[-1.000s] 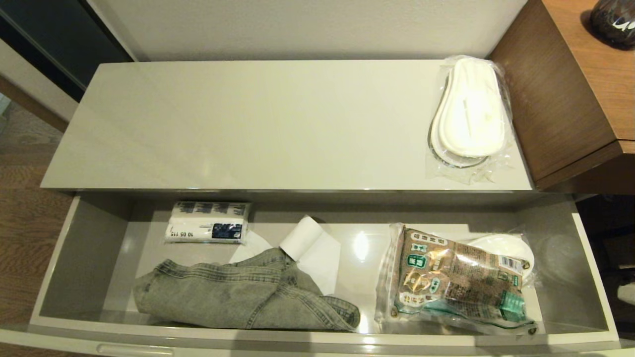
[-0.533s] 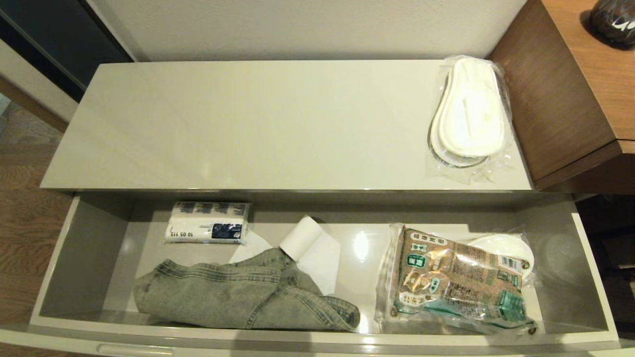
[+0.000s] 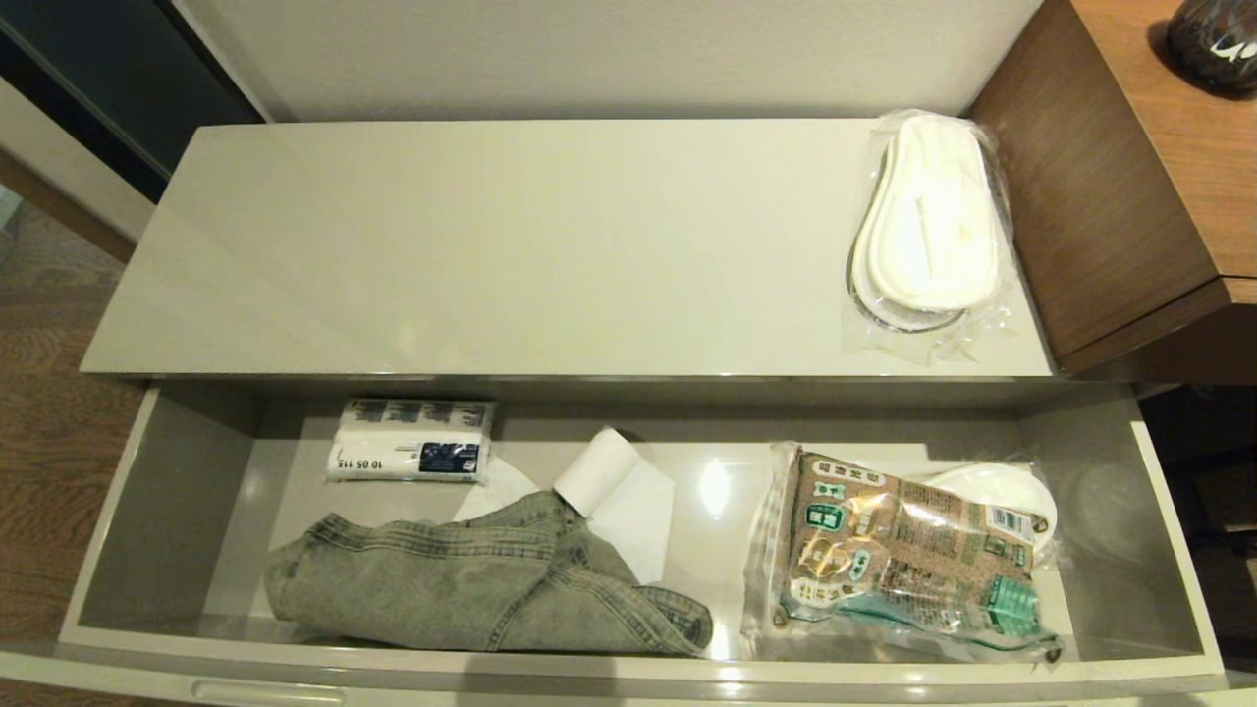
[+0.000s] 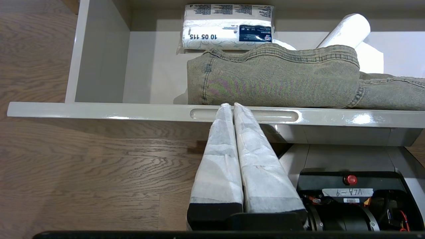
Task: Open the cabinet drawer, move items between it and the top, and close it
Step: Take out the shorts from the drawer
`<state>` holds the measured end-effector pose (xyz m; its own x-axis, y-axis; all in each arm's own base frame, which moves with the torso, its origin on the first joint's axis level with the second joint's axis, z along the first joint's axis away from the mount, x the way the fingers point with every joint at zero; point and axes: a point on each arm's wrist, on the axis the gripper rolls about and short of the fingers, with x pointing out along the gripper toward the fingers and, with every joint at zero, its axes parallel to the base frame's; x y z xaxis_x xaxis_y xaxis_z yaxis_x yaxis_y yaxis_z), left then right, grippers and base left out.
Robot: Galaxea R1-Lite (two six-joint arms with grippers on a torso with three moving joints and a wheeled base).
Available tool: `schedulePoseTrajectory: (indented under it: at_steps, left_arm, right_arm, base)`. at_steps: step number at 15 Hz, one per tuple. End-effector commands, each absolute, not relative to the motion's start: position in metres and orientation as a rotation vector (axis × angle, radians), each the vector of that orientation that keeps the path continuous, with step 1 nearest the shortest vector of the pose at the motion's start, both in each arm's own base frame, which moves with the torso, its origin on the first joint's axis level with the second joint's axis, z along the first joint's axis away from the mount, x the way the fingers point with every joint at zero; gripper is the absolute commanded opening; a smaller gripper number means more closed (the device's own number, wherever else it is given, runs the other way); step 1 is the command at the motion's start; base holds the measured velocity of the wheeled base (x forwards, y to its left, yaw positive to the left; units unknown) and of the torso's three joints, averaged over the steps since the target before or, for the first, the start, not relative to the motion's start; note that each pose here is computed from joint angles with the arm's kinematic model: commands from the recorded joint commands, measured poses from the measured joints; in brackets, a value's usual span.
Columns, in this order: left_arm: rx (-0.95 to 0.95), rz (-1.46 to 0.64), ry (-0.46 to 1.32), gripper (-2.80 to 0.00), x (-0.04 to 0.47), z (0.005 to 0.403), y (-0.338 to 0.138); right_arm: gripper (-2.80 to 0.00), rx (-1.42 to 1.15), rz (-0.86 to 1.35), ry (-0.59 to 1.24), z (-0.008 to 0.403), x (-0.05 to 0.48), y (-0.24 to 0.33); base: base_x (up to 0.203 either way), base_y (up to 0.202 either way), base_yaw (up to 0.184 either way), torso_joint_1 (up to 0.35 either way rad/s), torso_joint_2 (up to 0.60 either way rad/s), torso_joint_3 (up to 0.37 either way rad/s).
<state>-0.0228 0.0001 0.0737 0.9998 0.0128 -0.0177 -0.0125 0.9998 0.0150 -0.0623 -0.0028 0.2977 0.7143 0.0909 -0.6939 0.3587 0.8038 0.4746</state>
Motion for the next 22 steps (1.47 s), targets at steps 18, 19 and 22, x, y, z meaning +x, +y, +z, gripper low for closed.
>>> schedulePoseTrajectory:
  at_steps: [18,19,22]
  left_arm:
    - [0.017,0.013,0.02,-2.8,-0.023,0.074,0.0]
    - [0.015,0.012,0.02,-2.8,-0.023,0.074,0.0]
    - [0.018,0.014,0.022,-2.8,-0.023,0.073,0.0]
  right_arm:
    - [-2.8,-0.282,-0.024,0.384,0.136,-0.114,0.0]
    - [-2.8,-0.284,-0.017,0.404,0.131,-0.108,0.0]
    - [-2.8,-0.242,-0.026,0.345,0.131,-0.097,0.0]
  base:
    - [0.0,0.0,0.0,0.0,0.0,0.0]
    - [0.0,0.0,0.0,0.0,0.0,0.0]
    - [0.0,0.0,0.0,0.0,0.0,0.0]
